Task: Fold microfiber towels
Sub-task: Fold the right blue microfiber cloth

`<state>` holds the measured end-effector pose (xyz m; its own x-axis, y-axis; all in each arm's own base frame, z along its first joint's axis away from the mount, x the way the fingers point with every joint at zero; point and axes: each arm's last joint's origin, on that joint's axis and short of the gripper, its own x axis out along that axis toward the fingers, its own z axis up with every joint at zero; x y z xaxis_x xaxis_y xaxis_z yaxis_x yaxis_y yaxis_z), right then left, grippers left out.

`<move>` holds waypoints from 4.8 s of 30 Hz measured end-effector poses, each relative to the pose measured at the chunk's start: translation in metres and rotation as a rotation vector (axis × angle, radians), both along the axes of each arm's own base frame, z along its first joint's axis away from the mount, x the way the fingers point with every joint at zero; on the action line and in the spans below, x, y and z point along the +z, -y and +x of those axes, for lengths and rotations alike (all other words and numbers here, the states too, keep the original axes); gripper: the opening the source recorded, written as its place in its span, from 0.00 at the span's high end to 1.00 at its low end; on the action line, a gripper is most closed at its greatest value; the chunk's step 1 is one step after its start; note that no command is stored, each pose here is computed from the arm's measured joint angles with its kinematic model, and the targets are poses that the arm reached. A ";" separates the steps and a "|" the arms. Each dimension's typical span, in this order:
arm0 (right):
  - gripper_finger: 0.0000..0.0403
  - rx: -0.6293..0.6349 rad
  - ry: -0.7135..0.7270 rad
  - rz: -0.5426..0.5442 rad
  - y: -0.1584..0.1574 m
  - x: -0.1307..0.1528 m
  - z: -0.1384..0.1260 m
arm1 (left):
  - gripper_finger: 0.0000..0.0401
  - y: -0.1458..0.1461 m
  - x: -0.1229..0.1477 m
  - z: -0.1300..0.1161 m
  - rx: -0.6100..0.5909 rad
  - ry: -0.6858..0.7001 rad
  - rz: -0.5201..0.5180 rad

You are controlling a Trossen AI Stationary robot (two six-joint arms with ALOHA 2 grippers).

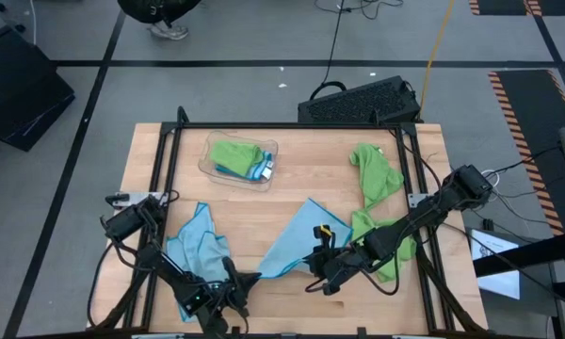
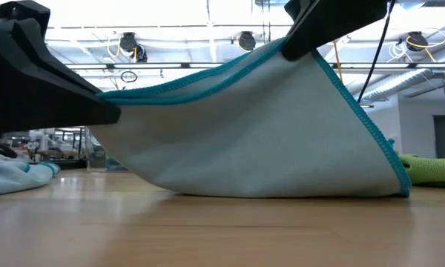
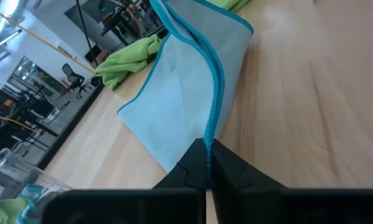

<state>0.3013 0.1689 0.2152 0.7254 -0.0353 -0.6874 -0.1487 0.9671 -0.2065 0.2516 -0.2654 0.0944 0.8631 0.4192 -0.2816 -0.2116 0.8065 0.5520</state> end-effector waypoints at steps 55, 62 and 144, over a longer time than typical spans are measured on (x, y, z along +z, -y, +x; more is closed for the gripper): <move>0.98 -0.175 0.259 -0.226 0.039 0.085 -0.021 | 0.99 -0.116 0.211 -0.008 0.219 0.008 -0.217; 0.98 -0.327 0.154 -0.304 0.096 0.033 -0.013 | 0.99 -0.160 0.176 0.009 0.355 -0.066 -0.241; 0.98 -0.014 0.309 0.659 0.078 -0.089 -0.072 | 0.97 -0.122 0.052 0.000 -0.056 -0.156 -0.672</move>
